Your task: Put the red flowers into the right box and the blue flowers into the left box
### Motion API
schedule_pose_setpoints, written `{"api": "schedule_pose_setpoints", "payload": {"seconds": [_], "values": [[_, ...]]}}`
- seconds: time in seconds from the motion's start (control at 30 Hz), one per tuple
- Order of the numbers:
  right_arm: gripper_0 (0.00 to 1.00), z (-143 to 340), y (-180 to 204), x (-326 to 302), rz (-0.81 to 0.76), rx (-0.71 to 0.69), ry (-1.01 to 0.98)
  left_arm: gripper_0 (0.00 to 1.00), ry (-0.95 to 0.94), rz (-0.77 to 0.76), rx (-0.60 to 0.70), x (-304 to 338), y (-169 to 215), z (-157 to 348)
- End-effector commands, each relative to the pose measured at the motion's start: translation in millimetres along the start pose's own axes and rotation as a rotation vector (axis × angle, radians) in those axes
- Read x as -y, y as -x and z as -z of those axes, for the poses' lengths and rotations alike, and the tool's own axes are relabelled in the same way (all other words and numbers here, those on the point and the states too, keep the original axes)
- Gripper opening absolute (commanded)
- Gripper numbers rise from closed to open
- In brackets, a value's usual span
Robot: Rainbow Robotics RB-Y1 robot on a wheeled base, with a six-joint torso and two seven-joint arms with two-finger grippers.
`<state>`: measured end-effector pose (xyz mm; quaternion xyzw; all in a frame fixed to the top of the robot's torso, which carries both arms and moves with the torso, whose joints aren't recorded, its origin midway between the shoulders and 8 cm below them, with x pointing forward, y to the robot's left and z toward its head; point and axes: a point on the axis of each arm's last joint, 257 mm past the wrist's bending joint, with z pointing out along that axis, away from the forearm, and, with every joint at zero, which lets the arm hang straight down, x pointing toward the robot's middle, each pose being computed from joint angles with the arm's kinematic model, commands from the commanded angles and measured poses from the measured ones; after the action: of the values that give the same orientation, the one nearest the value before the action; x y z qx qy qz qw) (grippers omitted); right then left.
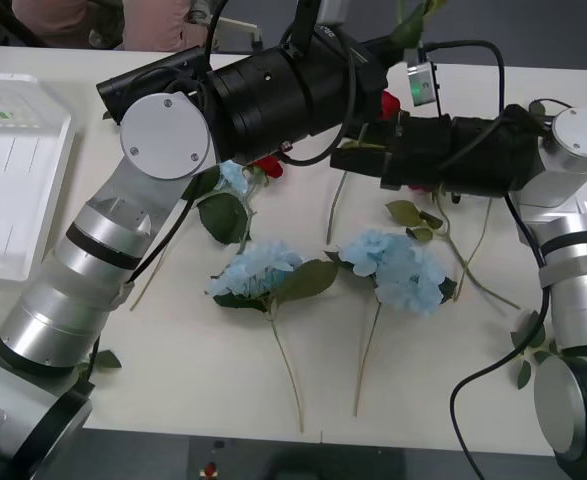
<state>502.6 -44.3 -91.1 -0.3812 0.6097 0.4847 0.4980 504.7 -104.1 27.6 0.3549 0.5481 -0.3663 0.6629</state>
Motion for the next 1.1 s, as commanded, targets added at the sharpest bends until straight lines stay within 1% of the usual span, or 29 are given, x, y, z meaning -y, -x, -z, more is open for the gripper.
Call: {"api": "schedule_pose_setpoints", "payload": {"seconds": [0.03,0.73,0.77,0.8,0.83,1.1], "values": [[0.0,0.3,24.6,-3.3,0.027,0.033,0.012,0.0,0.004,0.044,0.027,0.0,12.3,-0.3],[0.0,4.4,27.1,-5.2,-0.042,0.039,0.022,0.0,0.001,0.044,0.026,-2.5,12.4,3.0],[0.0,5.0,27.1,-4.9,-0.045,0.038,0.021,0.39,0.004,0.042,0.027,-3.6,12.8,3.3],[0.0,5.0,27.1,-4.9,-0.048,0.038,0.021,0.91,0.008,0.038,0.03,-4.9,13.4,3.7],[0.0,5.3,27.9,-4.6,-0.046,0.037,0.02,1.0,0.008,0.039,0.031,-4.4,13.6,3.4],[0.0,8.3,27.2,-2.8,-0.046,0.033,0.014,1.0,-0.002,0.062,0.035,-5.3,13.8,7.4]]}}
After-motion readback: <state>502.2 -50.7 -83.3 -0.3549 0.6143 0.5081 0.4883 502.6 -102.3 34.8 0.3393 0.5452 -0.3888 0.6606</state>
